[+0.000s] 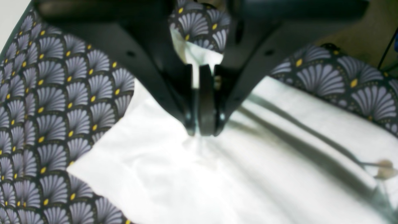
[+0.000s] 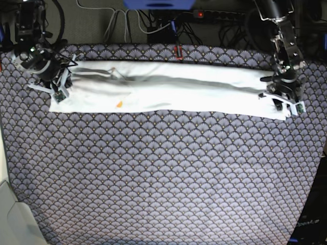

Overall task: Fold the T-shirt properly
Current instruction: 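Release the strip end with the left gripper and raise it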

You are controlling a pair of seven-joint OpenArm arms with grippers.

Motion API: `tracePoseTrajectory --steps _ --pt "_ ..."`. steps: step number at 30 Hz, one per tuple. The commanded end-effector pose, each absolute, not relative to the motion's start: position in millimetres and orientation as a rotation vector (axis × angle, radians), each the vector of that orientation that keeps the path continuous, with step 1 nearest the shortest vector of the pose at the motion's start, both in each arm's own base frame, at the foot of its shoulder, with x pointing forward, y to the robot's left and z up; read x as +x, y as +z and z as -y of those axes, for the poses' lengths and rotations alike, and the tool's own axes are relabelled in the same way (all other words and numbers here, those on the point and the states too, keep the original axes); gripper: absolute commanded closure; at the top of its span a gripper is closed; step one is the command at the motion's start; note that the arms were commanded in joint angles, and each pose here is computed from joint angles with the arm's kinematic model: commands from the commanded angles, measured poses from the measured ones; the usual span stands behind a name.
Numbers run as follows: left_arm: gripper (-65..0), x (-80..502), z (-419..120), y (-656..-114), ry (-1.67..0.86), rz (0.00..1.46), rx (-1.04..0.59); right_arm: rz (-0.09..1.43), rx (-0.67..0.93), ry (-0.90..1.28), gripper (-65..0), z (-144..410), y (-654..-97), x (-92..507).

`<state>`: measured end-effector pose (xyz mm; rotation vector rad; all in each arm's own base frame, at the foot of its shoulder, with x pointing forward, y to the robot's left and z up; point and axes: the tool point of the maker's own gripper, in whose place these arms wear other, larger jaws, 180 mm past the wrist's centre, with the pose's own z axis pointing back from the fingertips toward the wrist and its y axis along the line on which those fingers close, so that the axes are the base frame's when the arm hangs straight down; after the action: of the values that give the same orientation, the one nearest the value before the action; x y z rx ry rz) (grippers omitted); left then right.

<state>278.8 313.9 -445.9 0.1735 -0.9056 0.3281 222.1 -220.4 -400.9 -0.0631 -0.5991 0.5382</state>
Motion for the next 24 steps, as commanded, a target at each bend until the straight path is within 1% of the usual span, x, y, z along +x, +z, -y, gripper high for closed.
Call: tracePoseTrajectory --steps 1,4,6,8,10,15,24 --pt "-18.7 235.6 -300.4 -491.6 0.330 0.657 0.136 0.623 -0.081 0.549 0.0 224.1 -393.0 228.1" --pt "-18.5 233.8 -307.3 -491.3 0.352 0.658 0.125 0.622 -0.083 0.549 0.0 224.3 -393.0 228.1" --pt "-16.7 234.3 -310.2 -489.8 0.352 0.661 0.128 0.622 -0.083 0.549 0.0 224.3 -393.0 228.1" --pt "-10.0 234.4 -310.1 -489.8 0.353 0.662 0.127 0.622 -0.083 0.549 0.0 224.3 -393.0 228.1" --pt "-0.6 237.5 -311.0 -485.5 0.349 0.674 0.129 0.622 -0.083 0.549 0.0 224.3 -393.0 228.1" --pt "-0.5 239.6 -307.7 -483.3 0.350 0.683 0.123 0.622 -0.083 0.549 0.0 224.3 -393.0 228.1" --pt "-0.6 251.5 -282.0 -424.6 0.296 0.847 0.120 0.619 -0.084 0.550 0.0 224.6 -393.0 227.7"
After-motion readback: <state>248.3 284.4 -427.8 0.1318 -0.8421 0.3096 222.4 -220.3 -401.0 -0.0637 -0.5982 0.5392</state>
